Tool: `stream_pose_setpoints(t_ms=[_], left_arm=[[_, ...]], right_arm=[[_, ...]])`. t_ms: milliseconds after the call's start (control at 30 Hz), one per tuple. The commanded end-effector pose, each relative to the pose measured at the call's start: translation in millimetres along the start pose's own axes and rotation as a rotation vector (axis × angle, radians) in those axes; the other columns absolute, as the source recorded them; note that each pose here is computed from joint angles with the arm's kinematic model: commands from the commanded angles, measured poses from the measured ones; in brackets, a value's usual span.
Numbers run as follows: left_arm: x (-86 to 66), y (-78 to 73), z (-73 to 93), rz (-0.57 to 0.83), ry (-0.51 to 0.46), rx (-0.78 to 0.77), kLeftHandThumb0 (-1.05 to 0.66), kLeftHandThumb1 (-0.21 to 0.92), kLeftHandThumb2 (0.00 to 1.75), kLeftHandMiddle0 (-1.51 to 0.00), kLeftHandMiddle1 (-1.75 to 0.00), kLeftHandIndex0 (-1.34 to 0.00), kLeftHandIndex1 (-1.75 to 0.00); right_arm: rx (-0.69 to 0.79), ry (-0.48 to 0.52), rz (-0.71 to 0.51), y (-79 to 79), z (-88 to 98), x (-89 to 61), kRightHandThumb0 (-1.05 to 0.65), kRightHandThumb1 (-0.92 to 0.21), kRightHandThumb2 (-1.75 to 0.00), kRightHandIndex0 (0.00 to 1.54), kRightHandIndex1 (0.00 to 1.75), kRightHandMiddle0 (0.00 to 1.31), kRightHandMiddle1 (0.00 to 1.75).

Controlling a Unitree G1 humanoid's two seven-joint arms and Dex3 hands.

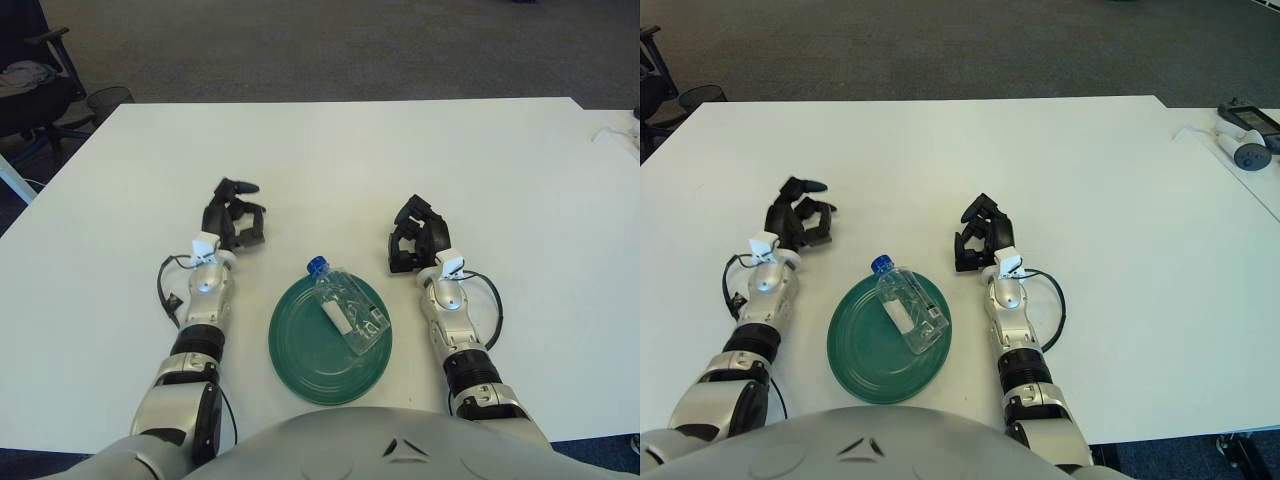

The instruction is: Put the bottle into the plate.

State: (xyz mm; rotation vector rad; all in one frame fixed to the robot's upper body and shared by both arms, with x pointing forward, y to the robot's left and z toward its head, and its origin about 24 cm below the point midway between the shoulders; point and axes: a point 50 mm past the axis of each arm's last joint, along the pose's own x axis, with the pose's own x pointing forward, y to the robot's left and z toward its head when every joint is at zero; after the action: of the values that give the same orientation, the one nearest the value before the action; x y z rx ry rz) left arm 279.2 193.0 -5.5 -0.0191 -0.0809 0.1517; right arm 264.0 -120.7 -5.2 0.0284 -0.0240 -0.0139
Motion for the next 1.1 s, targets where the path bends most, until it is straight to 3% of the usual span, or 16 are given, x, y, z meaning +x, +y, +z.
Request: stream_pose_setpoints(t_ms=[0, 133, 467, 1067], left_arm=[[-17.6, 3.5, -28.8, 0.017, 0.156, 0.002, 0.00, 0.05, 1.61, -0.83, -1.69, -0.58, -1.74], [-28.9, 1.6, -41.7, -0.007, 0.220, -0.001, 0.00, 0.02, 1.63, -0.86, -1.66, -0.60, -1.75], [-50.4, -3.4, -56.5, -0.041, 0.294, 0.030, 0.00, -0.01, 1.66, -0.89, -1.64, -0.64, -1.75], [-57.8, -5.6, -63.2, -0.059, 0.333, 0.094, 0.00, -0.04, 1.70, -0.89, -1.67, -0.66, -1.75]], right_arm=[[-0.008, 0.173, -0.028, -8.8, -32.8, -24.3, 0.00, 0.08, -1.72, 0.94, 1.64, 0.68, 1.75], [-0.016, 0.181, -0.033, -9.7, -33.0, -24.6, 0.00, 0.08, -1.73, 0.94, 1.63, 0.69, 1.75], [-0.007, 0.181, -0.028, -11.0, -32.2, -26.0, 0.00, 0.08, -1.73, 0.94, 1.64, 0.69, 1.75], [-0.016, 0.187, -0.029, -10.4, -32.4, -24.6, 0.00, 0.10, -1.74, 0.95, 1.63, 0.70, 1.75]])
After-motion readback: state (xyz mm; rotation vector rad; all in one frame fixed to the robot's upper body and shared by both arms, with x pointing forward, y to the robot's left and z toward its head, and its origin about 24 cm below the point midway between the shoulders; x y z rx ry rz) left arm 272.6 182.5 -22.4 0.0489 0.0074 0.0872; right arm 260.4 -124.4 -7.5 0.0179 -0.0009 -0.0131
